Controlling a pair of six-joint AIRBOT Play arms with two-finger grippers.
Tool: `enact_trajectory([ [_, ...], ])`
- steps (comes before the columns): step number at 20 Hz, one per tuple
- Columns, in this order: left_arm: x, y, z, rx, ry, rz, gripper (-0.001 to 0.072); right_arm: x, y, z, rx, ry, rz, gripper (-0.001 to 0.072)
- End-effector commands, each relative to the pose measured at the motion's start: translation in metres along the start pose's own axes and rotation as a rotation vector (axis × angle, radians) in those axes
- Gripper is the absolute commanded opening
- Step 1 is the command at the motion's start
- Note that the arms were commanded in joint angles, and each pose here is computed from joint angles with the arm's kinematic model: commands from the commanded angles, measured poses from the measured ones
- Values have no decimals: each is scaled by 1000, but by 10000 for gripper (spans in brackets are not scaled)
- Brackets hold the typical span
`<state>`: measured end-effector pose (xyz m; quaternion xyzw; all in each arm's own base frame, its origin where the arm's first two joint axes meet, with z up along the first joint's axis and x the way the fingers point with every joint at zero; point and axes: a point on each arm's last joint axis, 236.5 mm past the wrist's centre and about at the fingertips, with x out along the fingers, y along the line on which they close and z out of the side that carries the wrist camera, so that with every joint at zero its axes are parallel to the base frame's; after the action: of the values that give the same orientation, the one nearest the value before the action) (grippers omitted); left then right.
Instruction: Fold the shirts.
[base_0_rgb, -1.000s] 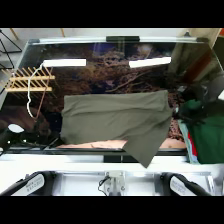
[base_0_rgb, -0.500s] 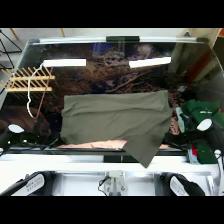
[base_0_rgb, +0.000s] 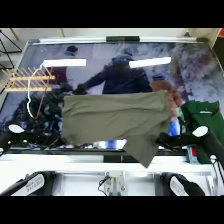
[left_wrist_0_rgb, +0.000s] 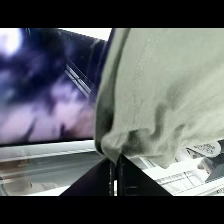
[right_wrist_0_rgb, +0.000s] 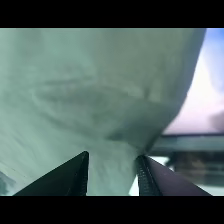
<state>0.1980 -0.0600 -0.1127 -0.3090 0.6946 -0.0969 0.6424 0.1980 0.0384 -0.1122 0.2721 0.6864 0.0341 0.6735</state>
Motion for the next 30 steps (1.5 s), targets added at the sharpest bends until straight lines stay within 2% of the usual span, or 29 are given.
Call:
enact_trajectory([
  [1, 0, 0, 2, 1, -9, 2, 27, 5, 5, 2, -22, -16, 1, 315],
  [2, -1, 1, 3, 1, -12, 3, 26, 8, 10, -1, -52, -3, -2, 313],
  [3, -1, 1, 3, 1, -12, 4, 26, 11, 16, -6, -89, 14, -6, 215],
  [5, -6, -2, 9, 22, -33, 5, 26, 13, 26, -11, -145, 39, -8, 71],
  [10, -69, -40, 58, 185, -179, 0, 26, -43, 55, 26, -281, -10, -32, 66],
  [13, -105, -70, 94, 285, -286, 18, 25, -92, 79, 87, -329, -201, -66, 66],
  [16, -113, -88, 134, 283, -356, 25, 26, -102, 97, 145, -316, -278, -46, 65],
  [22, -86, -93, 203, 194, -287, -5, 27, -84, 114, 252, -262, -310, -18, 66],
  [26, -59, -105, 236, 149, -272, -90, 31, -50, 105, 278, -220, -285, -5, 66],
  [29, -34, -97, 239, 108, -224, -97, 31, -30, 106, 287, -168, -286, 37, 72],
  [30, -28, -93, 238, 84, -208, -98, 118, -27, 107, 286, -169, -278, 45, 148],
])
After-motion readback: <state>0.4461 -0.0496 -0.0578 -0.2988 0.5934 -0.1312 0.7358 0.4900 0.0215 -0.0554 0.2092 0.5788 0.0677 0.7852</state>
